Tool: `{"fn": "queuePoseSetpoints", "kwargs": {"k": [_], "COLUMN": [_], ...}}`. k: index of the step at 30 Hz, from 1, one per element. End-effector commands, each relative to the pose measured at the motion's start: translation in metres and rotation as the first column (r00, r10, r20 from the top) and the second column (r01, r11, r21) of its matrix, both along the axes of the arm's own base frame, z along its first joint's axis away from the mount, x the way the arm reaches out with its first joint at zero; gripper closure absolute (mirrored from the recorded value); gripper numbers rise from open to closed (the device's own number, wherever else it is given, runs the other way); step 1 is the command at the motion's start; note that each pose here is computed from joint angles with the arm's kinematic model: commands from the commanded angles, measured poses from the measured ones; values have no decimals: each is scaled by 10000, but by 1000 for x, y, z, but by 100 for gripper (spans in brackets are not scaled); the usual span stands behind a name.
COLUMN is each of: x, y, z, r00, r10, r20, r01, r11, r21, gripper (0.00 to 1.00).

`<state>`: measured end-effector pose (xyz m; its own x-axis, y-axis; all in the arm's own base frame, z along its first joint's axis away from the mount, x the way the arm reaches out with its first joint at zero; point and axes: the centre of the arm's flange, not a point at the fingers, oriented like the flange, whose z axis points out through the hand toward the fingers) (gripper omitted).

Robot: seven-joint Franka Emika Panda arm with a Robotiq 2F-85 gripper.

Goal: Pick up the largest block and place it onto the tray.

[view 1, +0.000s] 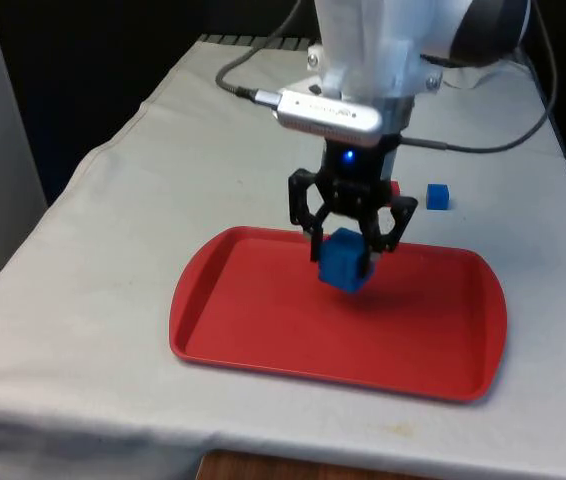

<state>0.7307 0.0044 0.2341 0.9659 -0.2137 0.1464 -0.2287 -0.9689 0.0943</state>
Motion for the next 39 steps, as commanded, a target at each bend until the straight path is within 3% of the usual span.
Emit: {"fn": "queuePoseSetpoints", "kwargs": {"k": [1, 10, 30, 33, 36, 38, 39], "x": [1, 0, 1, 1, 1, 1, 1], "y": [1, 8, 8, 8, 8, 8, 8], "z": [-5, -32, -33, -33, -33, -33, -33], "r00": [10000, 9998, 9998, 9998, 9998, 9998, 9998], "r10": [21, 161, 174, 174, 174, 174, 180], "r20": [58, 92, 112, 112, 112, 112, 104], "r01": [-21, -160, -173, -173, -173, -173, -178], "r11": [10000, 9998, 9997, 9997, 9997, 9997, 9997], "r21": [81, -73, -148, -148, -148, -148, -173], "gripper": [90, 90, 89, 68, 38, 4, 0]}}
